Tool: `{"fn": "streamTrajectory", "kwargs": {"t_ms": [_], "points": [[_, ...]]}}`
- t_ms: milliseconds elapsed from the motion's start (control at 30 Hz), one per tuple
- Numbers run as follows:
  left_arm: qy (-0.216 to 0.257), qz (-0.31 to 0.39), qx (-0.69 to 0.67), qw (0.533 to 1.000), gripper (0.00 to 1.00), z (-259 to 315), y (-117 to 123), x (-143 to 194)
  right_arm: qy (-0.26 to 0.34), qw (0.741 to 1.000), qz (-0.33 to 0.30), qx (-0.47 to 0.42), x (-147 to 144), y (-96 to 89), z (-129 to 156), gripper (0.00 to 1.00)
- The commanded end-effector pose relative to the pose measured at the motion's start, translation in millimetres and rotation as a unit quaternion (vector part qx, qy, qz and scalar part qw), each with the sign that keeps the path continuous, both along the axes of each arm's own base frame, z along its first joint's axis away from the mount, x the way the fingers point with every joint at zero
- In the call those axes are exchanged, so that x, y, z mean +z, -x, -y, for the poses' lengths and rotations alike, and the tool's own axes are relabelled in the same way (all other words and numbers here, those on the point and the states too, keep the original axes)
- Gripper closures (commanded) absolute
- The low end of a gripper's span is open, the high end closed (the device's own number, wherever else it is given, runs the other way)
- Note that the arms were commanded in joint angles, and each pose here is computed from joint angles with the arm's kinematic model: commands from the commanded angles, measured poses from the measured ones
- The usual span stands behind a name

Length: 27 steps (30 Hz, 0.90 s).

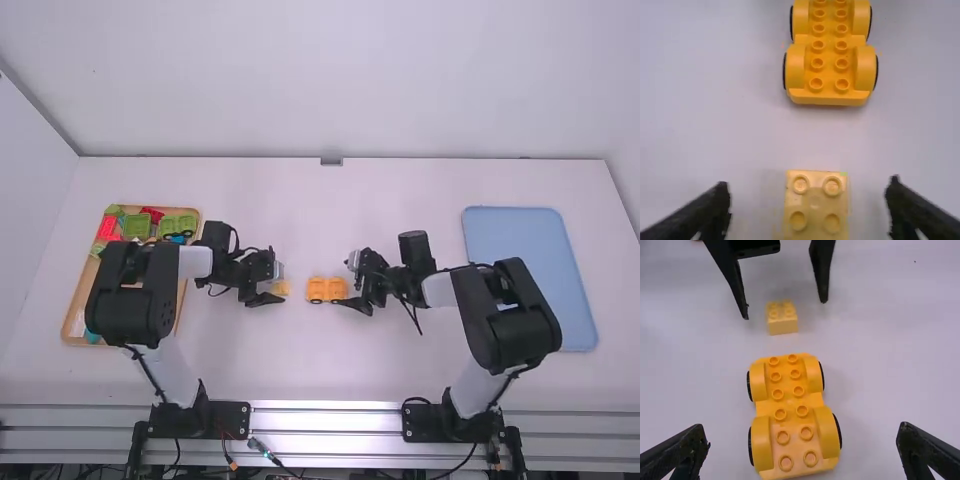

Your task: Assemble lego blocks to make yellow taxi

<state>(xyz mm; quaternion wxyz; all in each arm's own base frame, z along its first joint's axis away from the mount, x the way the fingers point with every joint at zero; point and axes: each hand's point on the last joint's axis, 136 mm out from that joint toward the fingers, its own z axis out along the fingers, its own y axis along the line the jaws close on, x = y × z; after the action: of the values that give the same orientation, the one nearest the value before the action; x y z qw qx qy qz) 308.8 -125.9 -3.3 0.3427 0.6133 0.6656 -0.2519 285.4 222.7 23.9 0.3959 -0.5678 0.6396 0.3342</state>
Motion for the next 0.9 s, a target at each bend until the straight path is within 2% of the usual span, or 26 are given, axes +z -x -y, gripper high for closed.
{"fn": "streamTrajectory", "kwargs": {"t_ms": [0,133,233,333,433,600,867], "points": [[0.006,-0.013,-0.003,1.0,0.42,2.7,7.2,-4.8,0.001,1.0,-0.01,0.0,-3.8,3.2,0.1,0.01],[0.006,-0.012,0.0,1.0,0.44,1.6,7.1,-5.7,0.001,1.0,-0.011,-0.001,-3.9,3.2,0.1,0.01],[-0.019,-0.015,0.001,1.0,0.43,-1.9,9.6,-13.5,0.001,1.0,-0.011,0.0,-3.9,3.2,0.1,0.01],[-0.018,-0.014,0.002,1.0,0.44,-2.6,10.3,-14.5,0.001,1.0,-0.012,0.0,-4.1,3.6,0.2,0.01],[-0.02,-0.012,0.005,1.0,0.52,-4.3,10.1,-15.7,0.001,1.0,-0.012,0.0,-4.1,3.9,0.0,0.01],[-0.018,-0.012,0.003,1.0,0.56,-2.9,10.3,-15.2,0.001,1.0,-0.012,0.0,-4.1,3.8,0.1,0.01],[-0.018,-0.012,0.003,1.0,0.84,-2.7,10.2,-15.0,0.001,1.0,-0.012,0.0,-4.1,3.7,0.2,0.01]]}}
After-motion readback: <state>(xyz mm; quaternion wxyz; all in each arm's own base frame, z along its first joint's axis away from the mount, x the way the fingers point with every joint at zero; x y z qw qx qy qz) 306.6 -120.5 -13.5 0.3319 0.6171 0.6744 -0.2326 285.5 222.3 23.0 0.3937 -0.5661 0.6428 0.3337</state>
